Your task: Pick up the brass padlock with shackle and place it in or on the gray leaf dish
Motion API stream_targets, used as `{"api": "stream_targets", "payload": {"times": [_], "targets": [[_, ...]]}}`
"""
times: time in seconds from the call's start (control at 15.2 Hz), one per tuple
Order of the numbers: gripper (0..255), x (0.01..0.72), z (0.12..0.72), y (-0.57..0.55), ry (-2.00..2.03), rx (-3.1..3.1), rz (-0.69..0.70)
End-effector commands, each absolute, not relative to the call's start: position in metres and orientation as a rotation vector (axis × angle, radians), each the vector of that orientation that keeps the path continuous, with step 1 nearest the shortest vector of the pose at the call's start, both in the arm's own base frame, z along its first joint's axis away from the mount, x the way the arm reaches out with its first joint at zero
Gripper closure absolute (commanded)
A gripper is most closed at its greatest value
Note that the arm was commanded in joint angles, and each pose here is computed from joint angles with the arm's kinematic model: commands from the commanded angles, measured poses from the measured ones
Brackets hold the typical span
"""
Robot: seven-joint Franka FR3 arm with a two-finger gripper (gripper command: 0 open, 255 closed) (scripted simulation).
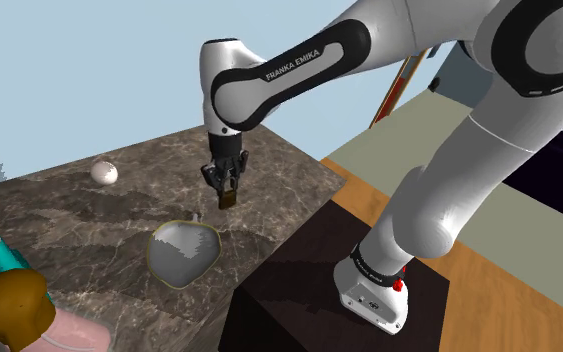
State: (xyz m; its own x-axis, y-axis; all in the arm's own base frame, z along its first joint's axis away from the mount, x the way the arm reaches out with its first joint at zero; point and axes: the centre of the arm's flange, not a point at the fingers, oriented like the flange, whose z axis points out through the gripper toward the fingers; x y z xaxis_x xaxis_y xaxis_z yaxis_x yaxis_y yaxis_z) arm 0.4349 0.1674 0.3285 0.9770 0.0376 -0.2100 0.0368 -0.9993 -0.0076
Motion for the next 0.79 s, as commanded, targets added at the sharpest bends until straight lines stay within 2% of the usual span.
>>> {"api": "stream_targets", "payload": {"times": [0.0, 0.73], "targets": [[255, 0.436, 0.338, 0.168, -0.059, -3.120, 0.332], [255, 0.433, 0.390, 0.180, -0.059, -3.120, 0.332]]}}
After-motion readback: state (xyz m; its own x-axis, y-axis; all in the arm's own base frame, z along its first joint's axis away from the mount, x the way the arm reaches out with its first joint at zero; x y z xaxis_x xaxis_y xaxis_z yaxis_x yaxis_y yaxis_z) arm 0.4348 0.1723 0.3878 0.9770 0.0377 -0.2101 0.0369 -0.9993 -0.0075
